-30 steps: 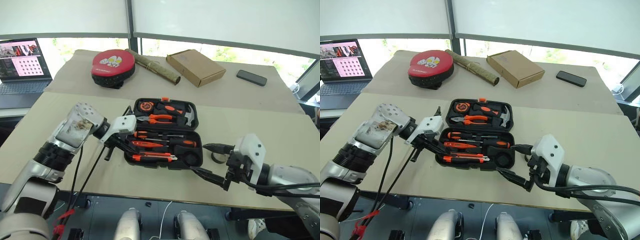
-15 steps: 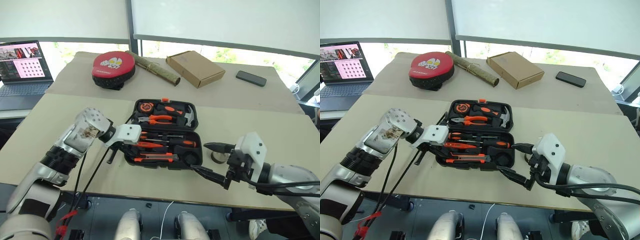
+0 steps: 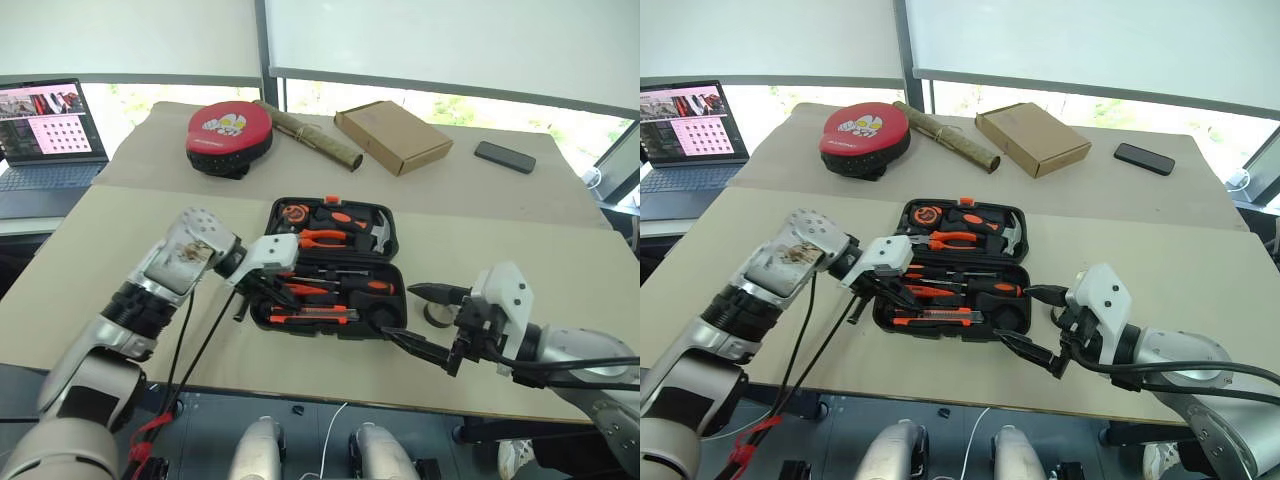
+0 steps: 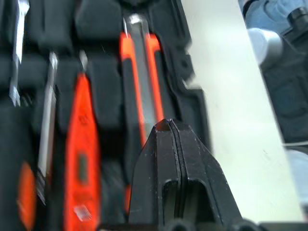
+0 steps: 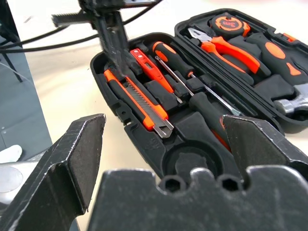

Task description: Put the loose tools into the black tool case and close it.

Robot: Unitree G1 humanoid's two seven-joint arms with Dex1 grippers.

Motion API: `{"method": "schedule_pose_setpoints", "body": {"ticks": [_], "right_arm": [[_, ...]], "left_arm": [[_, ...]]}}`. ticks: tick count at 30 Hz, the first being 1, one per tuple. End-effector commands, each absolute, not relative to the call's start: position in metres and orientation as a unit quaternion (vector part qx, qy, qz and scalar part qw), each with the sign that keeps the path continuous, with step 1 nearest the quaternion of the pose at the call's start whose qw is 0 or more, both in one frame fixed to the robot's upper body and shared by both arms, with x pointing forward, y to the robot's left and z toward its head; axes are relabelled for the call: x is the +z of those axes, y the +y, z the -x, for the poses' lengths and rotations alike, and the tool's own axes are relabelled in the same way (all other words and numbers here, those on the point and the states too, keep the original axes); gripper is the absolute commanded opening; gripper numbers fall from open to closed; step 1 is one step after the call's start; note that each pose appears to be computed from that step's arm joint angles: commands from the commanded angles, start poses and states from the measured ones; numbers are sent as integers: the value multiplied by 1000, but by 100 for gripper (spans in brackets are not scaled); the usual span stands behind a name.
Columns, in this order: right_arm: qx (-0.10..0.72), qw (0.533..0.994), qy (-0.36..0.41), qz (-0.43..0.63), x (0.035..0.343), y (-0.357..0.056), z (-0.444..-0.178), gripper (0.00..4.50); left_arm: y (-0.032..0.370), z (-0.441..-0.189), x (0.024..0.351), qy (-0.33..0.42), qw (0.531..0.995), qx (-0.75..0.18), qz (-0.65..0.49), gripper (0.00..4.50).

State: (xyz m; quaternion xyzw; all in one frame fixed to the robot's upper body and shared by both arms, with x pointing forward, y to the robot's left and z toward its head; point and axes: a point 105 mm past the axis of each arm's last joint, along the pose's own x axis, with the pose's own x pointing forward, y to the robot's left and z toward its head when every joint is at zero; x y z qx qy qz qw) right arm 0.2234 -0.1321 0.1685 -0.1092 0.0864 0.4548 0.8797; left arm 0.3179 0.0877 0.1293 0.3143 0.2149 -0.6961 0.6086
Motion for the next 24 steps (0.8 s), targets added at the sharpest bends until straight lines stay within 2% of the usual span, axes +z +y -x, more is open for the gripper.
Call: {"method": "schedule_pose_setpoints", "body": {"ticks": [1,8,12,17,20,22,24], "right_arm": [[459,878,72,118,175,-130,-222,450],[455,880,75,117,174,-131,-219,450],[452,881,77,117,173,-132,-218,450],[420,896,82,119,173,-146,-221,450],[332,933,95,104,170,-185,-221,450],[281,947,118,98,164,-212,-210,450],[253,952,140,104,160,-232,-198,450]], "left_arm": [[76,-331,124,201,621,-675,-345,6],[76,-324,106,208,592,-687,-367,6],[75,-319,112,202,594,-699,-344,6],[70,-318,142,154,630,-710,-276,6],[74,-321,181,72,675,-705,-207,6],[87,-308,193,78,664,-726,-161,6],[93,-297,200,82,654,-741,-129,56]]}}
